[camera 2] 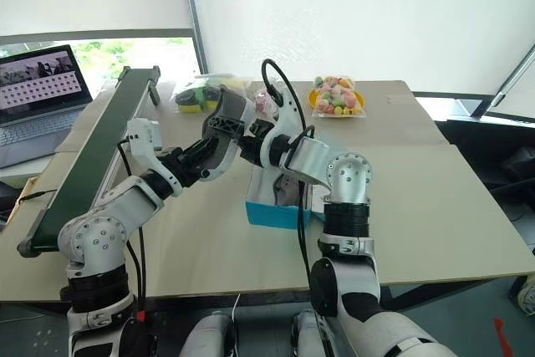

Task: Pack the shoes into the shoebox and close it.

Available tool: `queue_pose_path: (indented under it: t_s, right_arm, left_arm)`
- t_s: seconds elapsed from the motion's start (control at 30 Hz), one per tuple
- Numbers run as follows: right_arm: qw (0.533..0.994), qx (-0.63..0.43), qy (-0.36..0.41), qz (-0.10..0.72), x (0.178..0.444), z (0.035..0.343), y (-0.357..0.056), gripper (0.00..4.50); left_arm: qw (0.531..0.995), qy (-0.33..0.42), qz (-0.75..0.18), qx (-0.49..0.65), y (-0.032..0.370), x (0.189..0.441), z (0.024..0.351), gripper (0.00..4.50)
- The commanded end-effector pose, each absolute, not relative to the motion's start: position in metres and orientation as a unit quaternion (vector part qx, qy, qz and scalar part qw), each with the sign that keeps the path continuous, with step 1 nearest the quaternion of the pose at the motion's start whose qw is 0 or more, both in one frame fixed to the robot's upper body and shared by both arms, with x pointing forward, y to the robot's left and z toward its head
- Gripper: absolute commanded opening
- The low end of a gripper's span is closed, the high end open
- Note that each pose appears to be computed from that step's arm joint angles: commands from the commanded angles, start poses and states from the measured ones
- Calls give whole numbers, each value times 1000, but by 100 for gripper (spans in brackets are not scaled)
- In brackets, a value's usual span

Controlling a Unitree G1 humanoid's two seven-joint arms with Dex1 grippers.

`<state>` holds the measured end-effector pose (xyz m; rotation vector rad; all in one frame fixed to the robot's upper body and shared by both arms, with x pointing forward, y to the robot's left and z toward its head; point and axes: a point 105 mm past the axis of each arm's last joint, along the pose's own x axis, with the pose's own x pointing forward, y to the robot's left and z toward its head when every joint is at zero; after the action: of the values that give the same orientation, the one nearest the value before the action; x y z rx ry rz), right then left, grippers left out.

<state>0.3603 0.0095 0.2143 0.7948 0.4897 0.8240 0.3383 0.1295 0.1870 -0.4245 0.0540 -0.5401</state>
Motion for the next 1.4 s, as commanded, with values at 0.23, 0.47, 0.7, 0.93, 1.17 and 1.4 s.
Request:
queue_pose_path:
  t_s: [0.23, 0.47, 0.7, 0.93, 1.17, 1.4]
  right_arm:
    - [806, 380, 198, 408, 355, 229, 19, 81]
    - [809, 379, 202, 402, 357, 226, 17, 38]
    - [810, 386, 195, 395, 358, 228, 16, 36]
    - [828, 386, 179, 365, 367, 227, 7, 36]
    - [877, 355, 152, 287, 393, 222, -27, 36]
    - [896, 278, 191, 289, 403, 233, -54, 36]
  left_arm:
    - [935, 2, -288, -205, 121, 333, 200, 1]
    - [940, 10, -284, -189, 122, 335, 197, 1]
    - [943, 13, -288, -165, 121, 335, 193, 101]
    - [941, 8, -302, -155, 117, 330, 191, 296]
    - [944, 3, -290, -154, 126, 329, 192, 296]
    - [963, 30, -254, -82, 154, 328, 173, 296]
